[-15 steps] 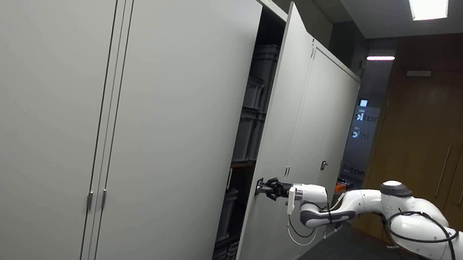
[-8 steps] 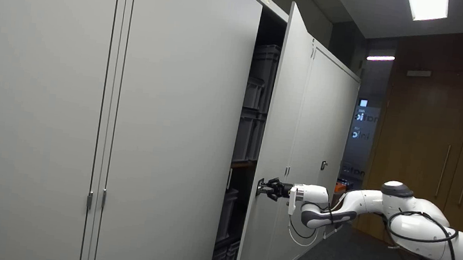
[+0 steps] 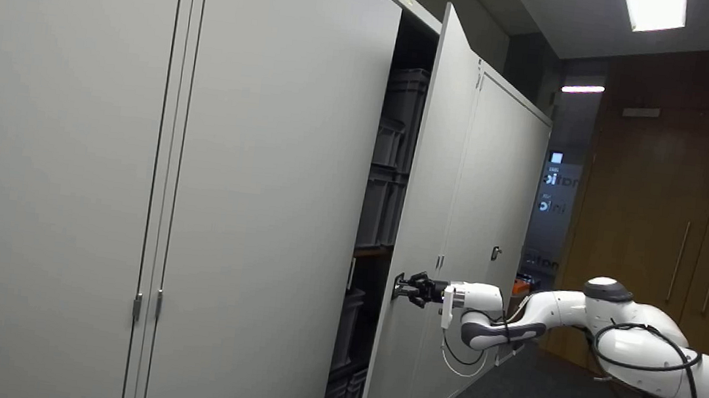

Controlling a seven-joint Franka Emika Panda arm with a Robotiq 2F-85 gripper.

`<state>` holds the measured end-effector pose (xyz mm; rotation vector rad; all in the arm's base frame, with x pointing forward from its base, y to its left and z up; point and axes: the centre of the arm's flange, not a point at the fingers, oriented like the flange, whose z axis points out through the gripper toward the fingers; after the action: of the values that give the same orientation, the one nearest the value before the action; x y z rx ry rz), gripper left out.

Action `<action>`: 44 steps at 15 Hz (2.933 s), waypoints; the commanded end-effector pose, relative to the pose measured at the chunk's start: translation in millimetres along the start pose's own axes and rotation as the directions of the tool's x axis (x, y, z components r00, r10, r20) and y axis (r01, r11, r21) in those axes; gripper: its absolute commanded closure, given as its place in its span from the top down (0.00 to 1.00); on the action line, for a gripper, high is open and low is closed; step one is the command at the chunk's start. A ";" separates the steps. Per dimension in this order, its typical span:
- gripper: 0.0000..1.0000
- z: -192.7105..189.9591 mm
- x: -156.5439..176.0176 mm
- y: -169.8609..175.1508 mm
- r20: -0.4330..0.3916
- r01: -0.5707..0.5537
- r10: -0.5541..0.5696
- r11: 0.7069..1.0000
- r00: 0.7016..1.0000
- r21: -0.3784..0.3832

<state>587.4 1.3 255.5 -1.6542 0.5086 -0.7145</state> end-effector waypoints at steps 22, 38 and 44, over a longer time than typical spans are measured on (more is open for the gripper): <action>0.08 10.4 10.4 -10.7 0.073 -0.094 0.085 0.988 0.994 0.119; 0.08 10.7 12.9 -10.5 0.077 -0.096 0.087 0.988 0.993 0.118; 0.08 8.4 15.2 -9.2 0.078 -0.097 0.088 0.988 0.993 0.117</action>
<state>591.6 5.4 255.6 -1.6391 0.5386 -0.6877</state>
